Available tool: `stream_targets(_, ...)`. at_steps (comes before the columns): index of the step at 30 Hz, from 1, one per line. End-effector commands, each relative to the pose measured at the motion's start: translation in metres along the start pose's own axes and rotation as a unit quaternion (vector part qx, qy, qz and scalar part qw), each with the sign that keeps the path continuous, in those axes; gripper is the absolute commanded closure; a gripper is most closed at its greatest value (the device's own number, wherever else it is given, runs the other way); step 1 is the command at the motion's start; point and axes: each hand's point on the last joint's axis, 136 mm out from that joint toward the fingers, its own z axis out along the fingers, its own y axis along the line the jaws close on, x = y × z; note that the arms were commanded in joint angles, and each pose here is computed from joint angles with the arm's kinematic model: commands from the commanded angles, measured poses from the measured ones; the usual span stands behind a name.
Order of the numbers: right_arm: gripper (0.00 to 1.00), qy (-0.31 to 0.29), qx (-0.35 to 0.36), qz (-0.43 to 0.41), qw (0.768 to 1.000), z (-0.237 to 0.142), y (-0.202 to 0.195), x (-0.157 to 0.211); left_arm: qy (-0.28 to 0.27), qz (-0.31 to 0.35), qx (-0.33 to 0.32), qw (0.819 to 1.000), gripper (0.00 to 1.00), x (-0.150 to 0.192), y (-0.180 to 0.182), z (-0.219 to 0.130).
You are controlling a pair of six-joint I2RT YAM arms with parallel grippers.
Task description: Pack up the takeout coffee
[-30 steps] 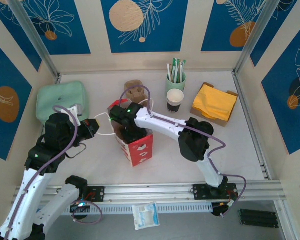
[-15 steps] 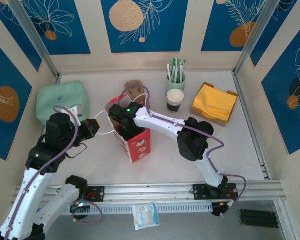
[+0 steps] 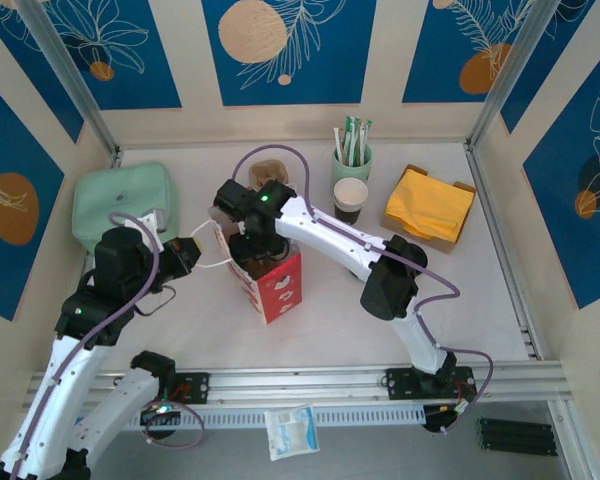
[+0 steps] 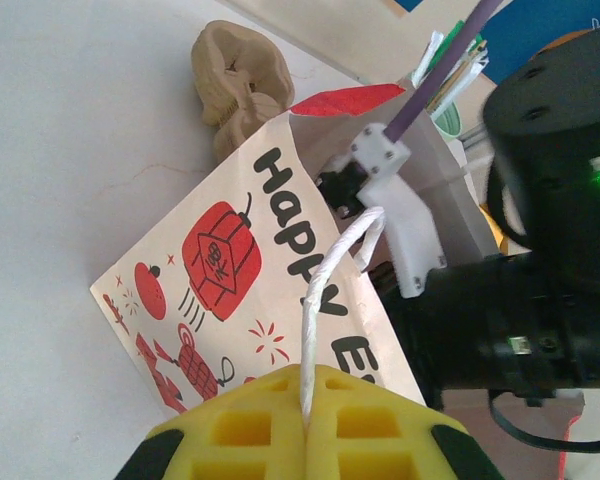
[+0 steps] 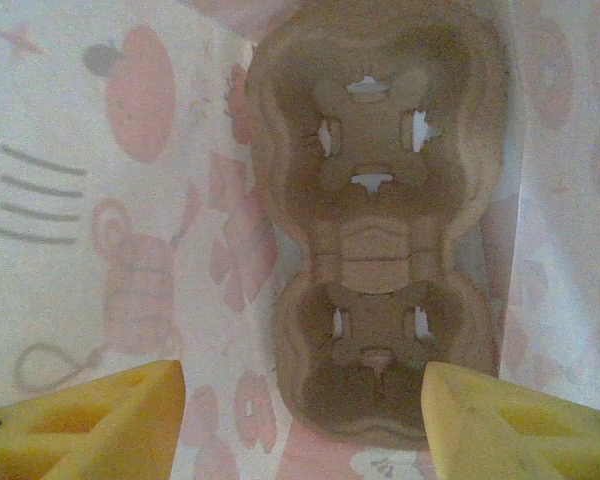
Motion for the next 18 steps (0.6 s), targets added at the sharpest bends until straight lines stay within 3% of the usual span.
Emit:
stream_targets(1,0.36,-0.014,-0.019,-0.014,1.000,-0.039,0.007,0.005,-0.015,-0.006,0.002,1.000,1.00,-0.006,0.000,0.000)
stream_targets(9,0.37,-0.054,-0.024,-0.029,0.998,-0.085,0.013,0.005,-0.019,-0.006,0.007,1.000,0.99,-0.008,-0.003,-0.001)
stream_targets(18,0.37,-0.075,-0.015,-0.042,0.996,-0.114,0.013,0.014,-0.026,0.006,0.011,1.000,0.75,-0.016,-0.009,-0.006)
